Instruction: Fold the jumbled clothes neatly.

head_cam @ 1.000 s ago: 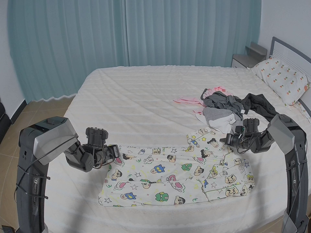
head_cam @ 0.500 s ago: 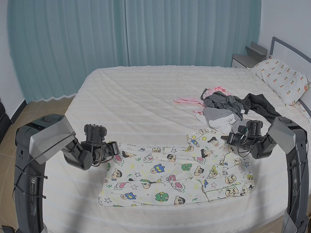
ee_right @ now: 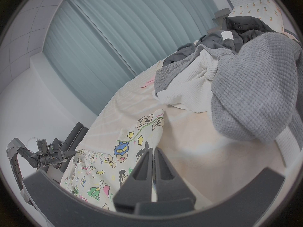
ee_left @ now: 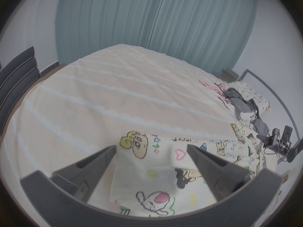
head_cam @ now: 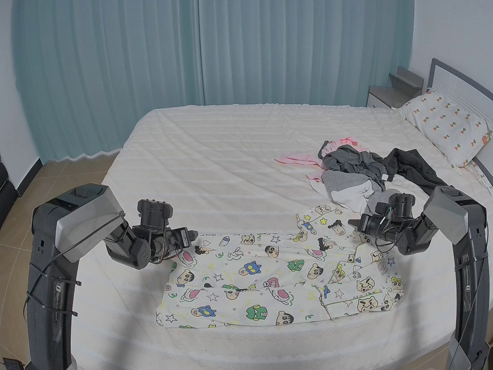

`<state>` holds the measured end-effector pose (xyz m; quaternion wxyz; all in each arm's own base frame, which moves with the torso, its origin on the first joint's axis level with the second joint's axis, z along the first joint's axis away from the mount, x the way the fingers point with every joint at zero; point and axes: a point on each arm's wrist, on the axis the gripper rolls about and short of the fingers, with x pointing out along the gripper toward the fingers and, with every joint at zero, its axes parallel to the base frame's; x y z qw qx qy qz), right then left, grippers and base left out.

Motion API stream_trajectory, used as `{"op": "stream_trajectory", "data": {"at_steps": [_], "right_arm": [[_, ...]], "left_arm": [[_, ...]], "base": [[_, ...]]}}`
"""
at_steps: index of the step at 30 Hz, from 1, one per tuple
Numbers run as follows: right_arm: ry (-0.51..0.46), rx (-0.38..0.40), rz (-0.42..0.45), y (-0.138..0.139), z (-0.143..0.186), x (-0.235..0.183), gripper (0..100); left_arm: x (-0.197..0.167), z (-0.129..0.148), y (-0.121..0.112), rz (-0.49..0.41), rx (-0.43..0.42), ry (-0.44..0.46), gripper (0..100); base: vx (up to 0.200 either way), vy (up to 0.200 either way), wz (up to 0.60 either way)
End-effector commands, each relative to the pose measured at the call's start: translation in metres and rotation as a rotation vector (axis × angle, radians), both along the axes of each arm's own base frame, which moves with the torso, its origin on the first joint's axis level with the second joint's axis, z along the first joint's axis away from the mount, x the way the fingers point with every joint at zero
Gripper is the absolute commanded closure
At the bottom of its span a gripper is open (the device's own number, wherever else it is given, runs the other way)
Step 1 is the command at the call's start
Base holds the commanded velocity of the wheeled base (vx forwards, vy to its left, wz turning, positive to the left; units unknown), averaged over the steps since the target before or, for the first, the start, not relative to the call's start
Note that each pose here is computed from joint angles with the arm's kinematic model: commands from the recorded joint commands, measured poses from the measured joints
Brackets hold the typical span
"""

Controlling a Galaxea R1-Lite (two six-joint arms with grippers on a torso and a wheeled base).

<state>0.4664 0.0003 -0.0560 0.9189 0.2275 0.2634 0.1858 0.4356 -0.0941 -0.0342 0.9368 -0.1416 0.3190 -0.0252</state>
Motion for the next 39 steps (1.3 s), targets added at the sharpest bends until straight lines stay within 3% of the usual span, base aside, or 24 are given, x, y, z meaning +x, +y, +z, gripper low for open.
{"op": "stream_trajectory", "data": {"at_steps": [1,15,16,24,39], "right_arm": [[0.001,0.000,0.007,0.005,0.001,-0.001,100],[-0.006,0.000,0.015,0.008,0.007,-0.003,100],[-0.006,0.000,0.015,0.008,0.007,-0.003,100],[0.006,-0.003,0.013,0.008,0.003,-0.004,100],[-0.083,0.005,-0.014,0.006,0.014,-0.001,100]], "left_arm": [[0.018,-0.008,-0.002,0.005,0.004,0.016,0],[0.028,-0.018,-0.009,-0.006,0.017,0.095,0],[0.027,-0.019,-0.009,-0.006,0.018,0.100,100],[0.027,-0.015,-0.008,-0.002,0.014,0.102,100],[0.032,0.027,-0.005,0.052,-0.011,-0.039,100]], "base": [[0.000,0.000,0.00],[0.000,0.000,0.00],[0.000,0.000,0.00],[0.000,0.000,0.00],[0.000,0.000,0.00]]}}
